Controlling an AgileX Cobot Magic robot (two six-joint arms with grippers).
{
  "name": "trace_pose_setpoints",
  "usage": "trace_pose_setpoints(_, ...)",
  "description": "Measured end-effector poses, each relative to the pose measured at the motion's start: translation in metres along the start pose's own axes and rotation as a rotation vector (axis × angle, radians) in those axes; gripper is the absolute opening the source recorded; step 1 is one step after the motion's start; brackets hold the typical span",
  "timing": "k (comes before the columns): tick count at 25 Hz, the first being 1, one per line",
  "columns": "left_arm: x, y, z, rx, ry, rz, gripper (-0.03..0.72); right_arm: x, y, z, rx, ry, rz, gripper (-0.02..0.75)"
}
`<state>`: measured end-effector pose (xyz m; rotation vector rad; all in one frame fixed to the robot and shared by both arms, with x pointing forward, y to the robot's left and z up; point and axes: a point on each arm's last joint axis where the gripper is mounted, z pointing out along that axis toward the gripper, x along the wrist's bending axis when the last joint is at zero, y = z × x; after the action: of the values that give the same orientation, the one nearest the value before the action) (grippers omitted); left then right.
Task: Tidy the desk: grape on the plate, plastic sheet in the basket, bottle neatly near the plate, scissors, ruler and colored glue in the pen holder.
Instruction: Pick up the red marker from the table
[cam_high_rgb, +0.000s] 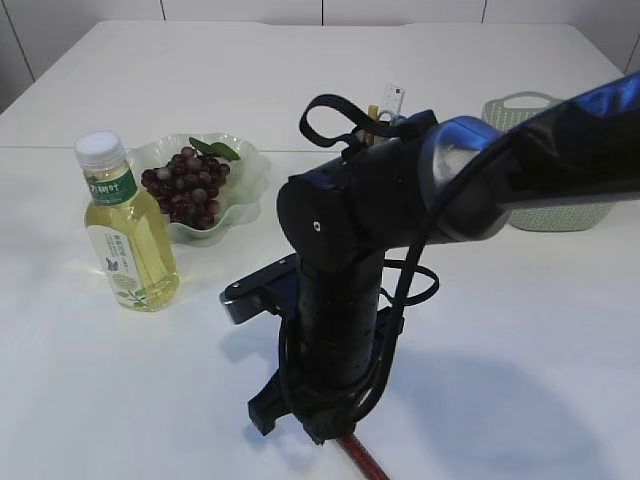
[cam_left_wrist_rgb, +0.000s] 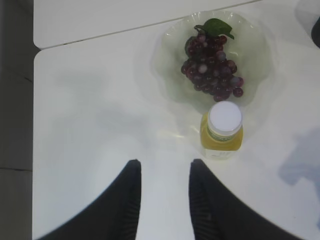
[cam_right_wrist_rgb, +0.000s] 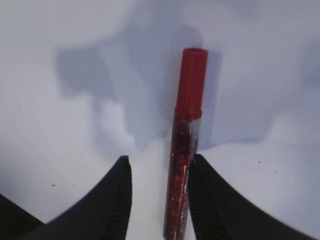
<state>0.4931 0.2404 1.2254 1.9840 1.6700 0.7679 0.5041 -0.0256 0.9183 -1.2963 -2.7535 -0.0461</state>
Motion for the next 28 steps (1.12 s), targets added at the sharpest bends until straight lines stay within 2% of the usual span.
trace_pose_setpoints(8,0.002,-0.001,-0.006,-0.014,0.005,-0.001,0.241,-0.006,0.003,0.010,0.002,-0.053,0.007,0.314)
trace_pose_setpoints(28,0.004,-0.001,-0.007,-0.021,0.024,0.002,0.241,-0.007,0.004,0.023,0.029,-0.061,0.029,0.312)
